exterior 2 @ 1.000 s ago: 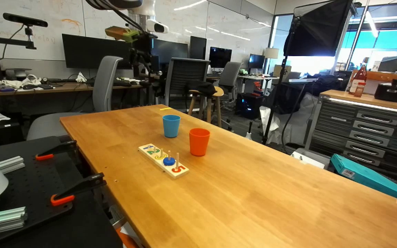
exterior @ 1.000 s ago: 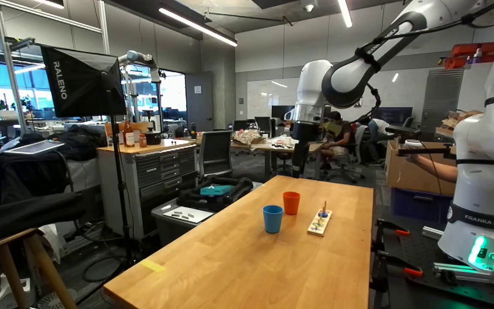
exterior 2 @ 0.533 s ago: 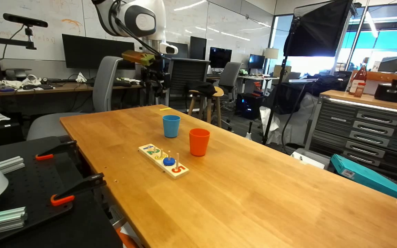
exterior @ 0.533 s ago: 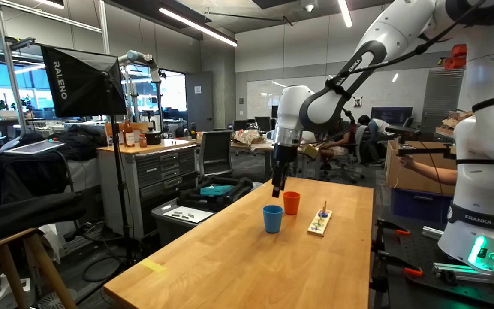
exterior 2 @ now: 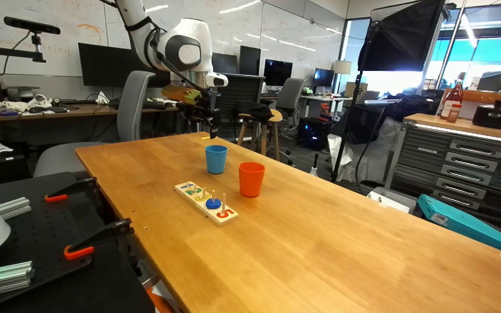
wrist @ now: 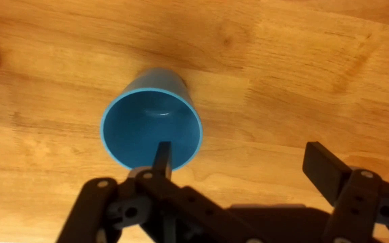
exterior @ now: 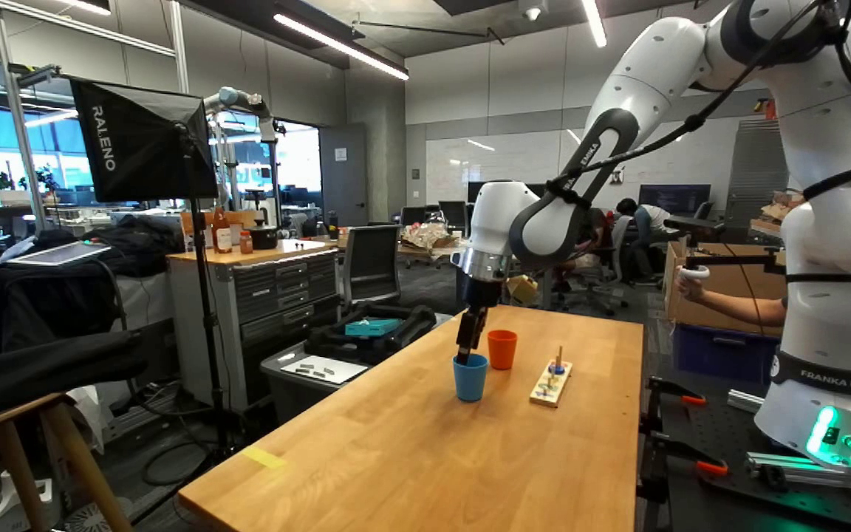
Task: Put the blue cup in the orange one
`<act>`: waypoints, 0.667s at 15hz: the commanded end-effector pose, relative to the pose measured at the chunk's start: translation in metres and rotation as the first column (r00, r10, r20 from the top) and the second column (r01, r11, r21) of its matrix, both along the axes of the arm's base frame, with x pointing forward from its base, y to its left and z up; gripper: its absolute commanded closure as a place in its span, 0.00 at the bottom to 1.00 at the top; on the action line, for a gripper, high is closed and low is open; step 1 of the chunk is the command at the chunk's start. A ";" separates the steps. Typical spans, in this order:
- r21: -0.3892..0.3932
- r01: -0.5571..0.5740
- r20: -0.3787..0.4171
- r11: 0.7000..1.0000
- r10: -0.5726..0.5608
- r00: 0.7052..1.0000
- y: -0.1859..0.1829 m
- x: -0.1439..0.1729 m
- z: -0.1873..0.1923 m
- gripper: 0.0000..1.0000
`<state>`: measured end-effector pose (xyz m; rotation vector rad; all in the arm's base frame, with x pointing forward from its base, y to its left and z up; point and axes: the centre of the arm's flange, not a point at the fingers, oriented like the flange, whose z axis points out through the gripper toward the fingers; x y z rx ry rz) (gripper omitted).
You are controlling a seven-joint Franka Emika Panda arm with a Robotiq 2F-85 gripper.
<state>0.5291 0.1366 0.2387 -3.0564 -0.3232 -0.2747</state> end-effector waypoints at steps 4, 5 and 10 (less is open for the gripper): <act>-0.005 0.036 0.036 0.999 -0.036 0.999 0.012 0.009 -0.034 0.00; -0.008 0.041 0.036 0.999 -0.041 0.999 0.011 0.009 -0.038 0.00; -0.018 0.059 0.054 0.998 -0.058 0.997 0.004 0.011 -0.051 0.27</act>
